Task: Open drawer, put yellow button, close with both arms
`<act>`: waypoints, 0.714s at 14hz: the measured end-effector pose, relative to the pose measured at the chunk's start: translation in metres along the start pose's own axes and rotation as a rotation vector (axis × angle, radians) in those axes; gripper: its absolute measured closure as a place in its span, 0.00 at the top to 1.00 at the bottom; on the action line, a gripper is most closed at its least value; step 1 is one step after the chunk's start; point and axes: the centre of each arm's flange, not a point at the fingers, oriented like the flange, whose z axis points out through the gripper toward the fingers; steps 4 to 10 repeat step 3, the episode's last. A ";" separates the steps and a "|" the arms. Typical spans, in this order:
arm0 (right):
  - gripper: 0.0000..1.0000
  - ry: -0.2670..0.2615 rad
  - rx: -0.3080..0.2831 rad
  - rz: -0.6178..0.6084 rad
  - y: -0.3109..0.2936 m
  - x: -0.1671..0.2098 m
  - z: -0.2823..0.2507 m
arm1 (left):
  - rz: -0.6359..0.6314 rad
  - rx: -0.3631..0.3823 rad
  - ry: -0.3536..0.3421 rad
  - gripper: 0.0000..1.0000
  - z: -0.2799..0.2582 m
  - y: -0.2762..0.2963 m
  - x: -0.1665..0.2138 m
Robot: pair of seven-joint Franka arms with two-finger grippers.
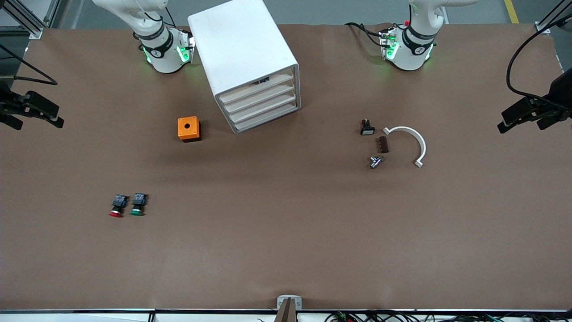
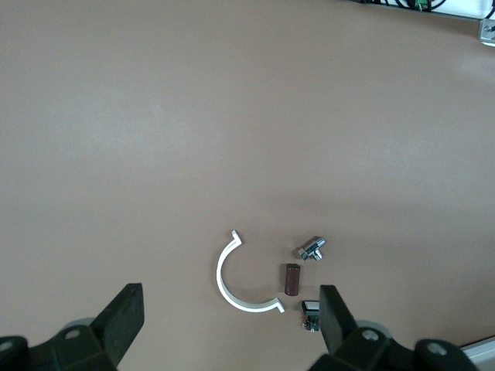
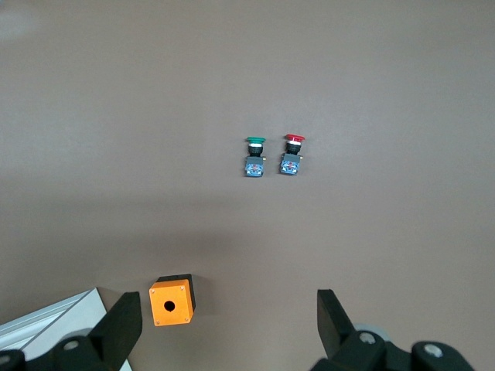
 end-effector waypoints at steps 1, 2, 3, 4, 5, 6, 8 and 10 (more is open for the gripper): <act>1.00 0.000 0.000 0.000 0.000 0.000 0.000 | 0.001 0.000 0.000 1.00 0.000 0.000 0.000; 1.00 0.000 0.000 0.001 0.001 0.000 0.000 | 0.001 0.000 0.000 1.00 0.000 0.001 0.000; 1.00 0.000 0.000 0.001 0.001 0.000 0.000 | 0.002 0.000 0.000 1.00 0.000 0.001 0.000; 1.00 0.000 0.000 0.001 0.001 0.000 0.000 | 0.002 0.000 0.000 1.00 0.000 0.001 0.000; 1.00 0.000 0.000 0.001 0.001 0.000 0.000 | 0.002 0.000 0.000 1.00 0.000 0.001 0.000; 1.00 0.000 0.000 0.001 0.001 0.000 0.000 | 0.002 0.000 0.000 1.00 0.000 0.001 0.000; 1.00 0.000 0.000 0.001 0.001 0.000 0.000 | 0.002 0.000 0.000 1.00 0.000 0.001 0.000; 1.00 0.000 0.000 0.001 0.001 0.000 0.000 | 0.002 0.000 0.000 1.00 0.000 0.001 0.000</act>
